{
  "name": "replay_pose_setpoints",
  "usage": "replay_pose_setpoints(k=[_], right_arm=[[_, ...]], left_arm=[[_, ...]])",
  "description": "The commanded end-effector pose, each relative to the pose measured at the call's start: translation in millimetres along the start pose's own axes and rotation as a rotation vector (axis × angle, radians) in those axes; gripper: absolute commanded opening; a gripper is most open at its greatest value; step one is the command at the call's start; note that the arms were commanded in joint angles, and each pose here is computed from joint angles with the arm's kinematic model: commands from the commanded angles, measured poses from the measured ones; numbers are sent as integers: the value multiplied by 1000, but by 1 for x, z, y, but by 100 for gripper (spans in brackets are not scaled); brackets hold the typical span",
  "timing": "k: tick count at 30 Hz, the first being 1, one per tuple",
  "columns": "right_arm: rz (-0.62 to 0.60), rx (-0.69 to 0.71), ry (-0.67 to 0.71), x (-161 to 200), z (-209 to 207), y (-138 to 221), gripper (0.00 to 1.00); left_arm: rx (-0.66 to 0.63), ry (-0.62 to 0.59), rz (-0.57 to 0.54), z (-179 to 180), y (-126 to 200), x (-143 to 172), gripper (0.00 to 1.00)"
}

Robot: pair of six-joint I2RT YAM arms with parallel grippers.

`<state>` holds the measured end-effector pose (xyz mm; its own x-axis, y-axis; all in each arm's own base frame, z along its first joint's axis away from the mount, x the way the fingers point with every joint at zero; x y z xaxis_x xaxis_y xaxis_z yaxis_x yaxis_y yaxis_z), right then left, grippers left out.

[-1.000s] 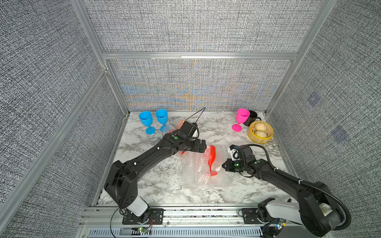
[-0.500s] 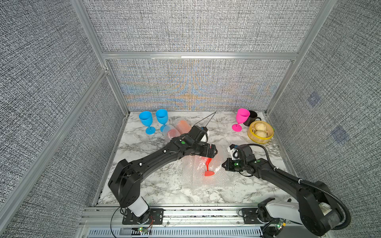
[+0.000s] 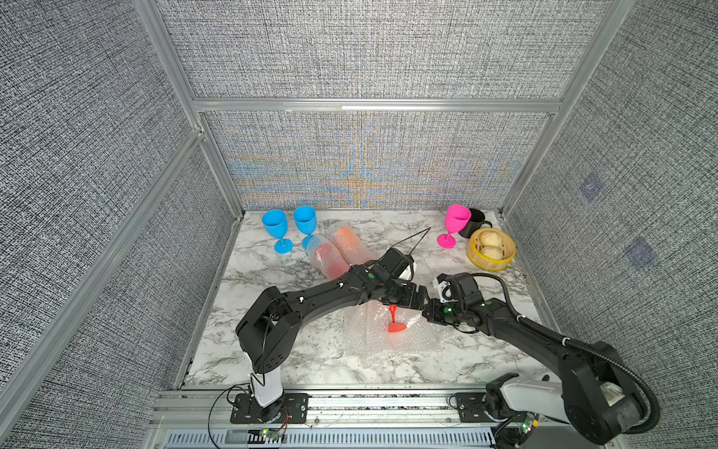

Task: Unpack wine glasses from bubble wrap
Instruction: Unwrap the bubble wrap.

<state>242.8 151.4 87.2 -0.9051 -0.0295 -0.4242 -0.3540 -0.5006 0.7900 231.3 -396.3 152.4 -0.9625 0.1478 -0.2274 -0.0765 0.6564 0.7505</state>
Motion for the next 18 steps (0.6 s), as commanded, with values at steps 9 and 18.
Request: replay_pose_setpoints(k=[9, 18], right_arm=[[-16, -32, 21, -8, 7, 1, 0], [-17, 17, 23, -9, -1, 5, 0]], left_arm=[[-343, 3, -125, 57, 51, -10, 98], [-550, 58, -87, 111, 57, 9, 99]])
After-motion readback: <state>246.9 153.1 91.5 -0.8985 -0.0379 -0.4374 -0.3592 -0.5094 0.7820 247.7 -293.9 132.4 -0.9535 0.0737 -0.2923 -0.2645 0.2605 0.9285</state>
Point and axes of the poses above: each gripper's point midway between its finger pads, its own y axis back along the fingers, its own z axis along the line the jaws close on, x = y × z, the point moved 3 cm from there along y, back along the fingers, and after that the axes turned 11 degrees about y, right-handed, at the moved point
